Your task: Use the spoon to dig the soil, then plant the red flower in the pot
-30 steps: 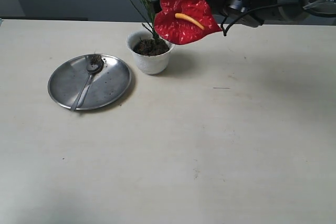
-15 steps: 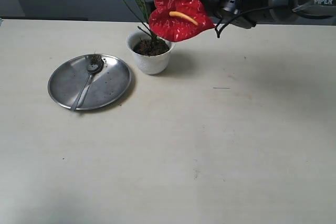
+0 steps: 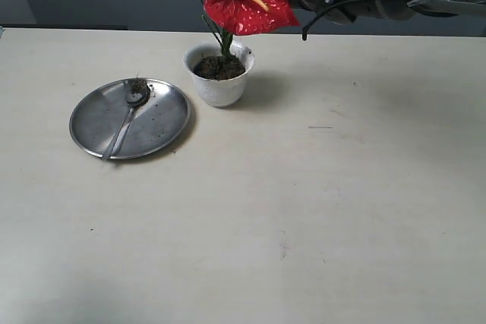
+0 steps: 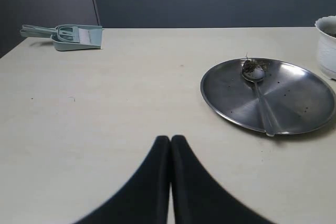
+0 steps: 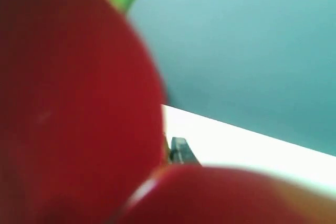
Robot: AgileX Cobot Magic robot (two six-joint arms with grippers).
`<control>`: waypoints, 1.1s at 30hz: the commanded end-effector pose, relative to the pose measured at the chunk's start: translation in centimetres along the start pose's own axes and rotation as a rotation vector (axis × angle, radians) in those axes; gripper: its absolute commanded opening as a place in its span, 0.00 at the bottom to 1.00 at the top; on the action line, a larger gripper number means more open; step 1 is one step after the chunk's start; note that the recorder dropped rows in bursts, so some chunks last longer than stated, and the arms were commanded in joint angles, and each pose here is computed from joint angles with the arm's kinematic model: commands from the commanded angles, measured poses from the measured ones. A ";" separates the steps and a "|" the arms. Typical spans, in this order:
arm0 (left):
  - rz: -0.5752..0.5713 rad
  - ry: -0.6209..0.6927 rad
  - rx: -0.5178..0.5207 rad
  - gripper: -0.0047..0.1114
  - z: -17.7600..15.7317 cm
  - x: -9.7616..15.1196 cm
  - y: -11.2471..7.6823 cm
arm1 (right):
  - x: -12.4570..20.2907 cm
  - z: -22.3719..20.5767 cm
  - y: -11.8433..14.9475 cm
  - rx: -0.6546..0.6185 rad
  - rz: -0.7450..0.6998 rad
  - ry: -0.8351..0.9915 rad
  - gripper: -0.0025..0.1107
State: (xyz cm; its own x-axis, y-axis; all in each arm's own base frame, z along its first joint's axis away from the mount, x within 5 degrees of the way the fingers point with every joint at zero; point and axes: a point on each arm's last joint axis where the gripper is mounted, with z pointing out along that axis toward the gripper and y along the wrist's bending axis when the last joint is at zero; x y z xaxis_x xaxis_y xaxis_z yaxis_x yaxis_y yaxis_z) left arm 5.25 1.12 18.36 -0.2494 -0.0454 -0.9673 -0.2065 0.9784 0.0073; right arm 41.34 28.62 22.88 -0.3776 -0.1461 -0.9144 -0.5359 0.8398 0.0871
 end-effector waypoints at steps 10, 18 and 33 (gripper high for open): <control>0.001 -0.009 0.005 0.04 0.0 0.1 0.0 | -2.0 -2.1 0.7 0.056 0.085 0.022 0.02; 0.001 -0.009 0.005 0.04 0.0 0.1 0.0 | -1.7 -2.6 3.0 -0.010 0.132 0.076 0.02; 0.001 -0.009 0.005 0.04 0.0 0.1 0.0 | -1.7 -2.5 3.0 -0.008 0.120 0.127 0.02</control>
State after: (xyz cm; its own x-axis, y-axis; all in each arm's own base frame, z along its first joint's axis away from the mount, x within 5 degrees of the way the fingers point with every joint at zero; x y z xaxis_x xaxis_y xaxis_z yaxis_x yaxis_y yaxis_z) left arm 5.25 1.12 18.36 -0.2494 -0.0454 -0.9673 -0.2065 0.9784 0.0073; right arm 38.42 30.18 25.31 -0.5380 -0.1073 -0.8361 -0.4840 0.8514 0.2022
